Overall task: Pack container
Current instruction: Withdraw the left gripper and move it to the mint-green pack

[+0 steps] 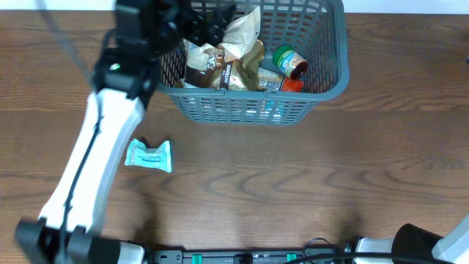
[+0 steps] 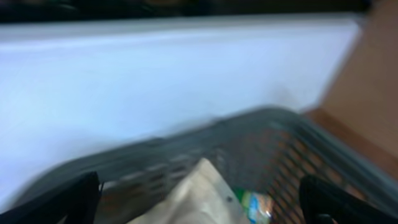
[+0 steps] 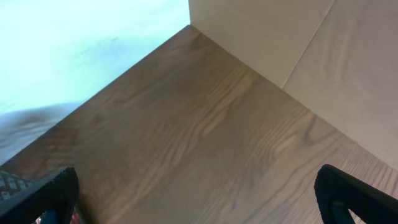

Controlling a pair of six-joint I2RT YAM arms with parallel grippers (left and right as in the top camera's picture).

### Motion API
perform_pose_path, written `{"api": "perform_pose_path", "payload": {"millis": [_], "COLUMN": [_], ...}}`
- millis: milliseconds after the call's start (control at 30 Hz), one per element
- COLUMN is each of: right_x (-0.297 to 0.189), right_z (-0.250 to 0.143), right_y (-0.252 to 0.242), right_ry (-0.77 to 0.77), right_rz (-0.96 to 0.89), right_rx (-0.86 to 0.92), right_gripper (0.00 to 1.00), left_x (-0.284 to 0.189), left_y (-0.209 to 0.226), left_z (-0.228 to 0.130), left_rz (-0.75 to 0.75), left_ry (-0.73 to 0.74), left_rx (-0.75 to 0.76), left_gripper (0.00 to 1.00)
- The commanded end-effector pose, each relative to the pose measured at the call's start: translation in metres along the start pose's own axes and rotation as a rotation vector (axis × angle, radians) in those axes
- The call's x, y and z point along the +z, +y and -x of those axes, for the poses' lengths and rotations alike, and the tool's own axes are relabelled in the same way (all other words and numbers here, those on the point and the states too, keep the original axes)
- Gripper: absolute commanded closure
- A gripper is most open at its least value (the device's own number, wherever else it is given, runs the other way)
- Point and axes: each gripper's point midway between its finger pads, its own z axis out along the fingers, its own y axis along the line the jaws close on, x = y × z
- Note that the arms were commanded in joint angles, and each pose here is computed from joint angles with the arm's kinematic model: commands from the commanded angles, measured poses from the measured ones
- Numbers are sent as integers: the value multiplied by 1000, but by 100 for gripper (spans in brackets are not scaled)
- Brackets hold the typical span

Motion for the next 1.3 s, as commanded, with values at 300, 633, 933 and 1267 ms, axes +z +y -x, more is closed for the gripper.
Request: {"api": "perform_pose_path", "payload": {"millis": [300,633,933,1267], "right_x": [3,3,3,3], "right_z": [0,0,0,0], "right_y": [-2,-2,-2,-2], "right_ry": [5,5,5,5], "right_rz": [-9,-9,-9,-9], "right_rx": [17,17,17,17], "right_gripper": [1,1,1,1], "left_x": [-141,-220,-212,-178], "left_y": [117,135,115,92], "left_z": [-40,-138,-212,-319], "left_rz": [729,1189,1266,1270], "left_ry": [176,269,443,711], "left_rx": [-337,-1017,-1283,-1491], "left_gripper": [1,1,1,2]}}
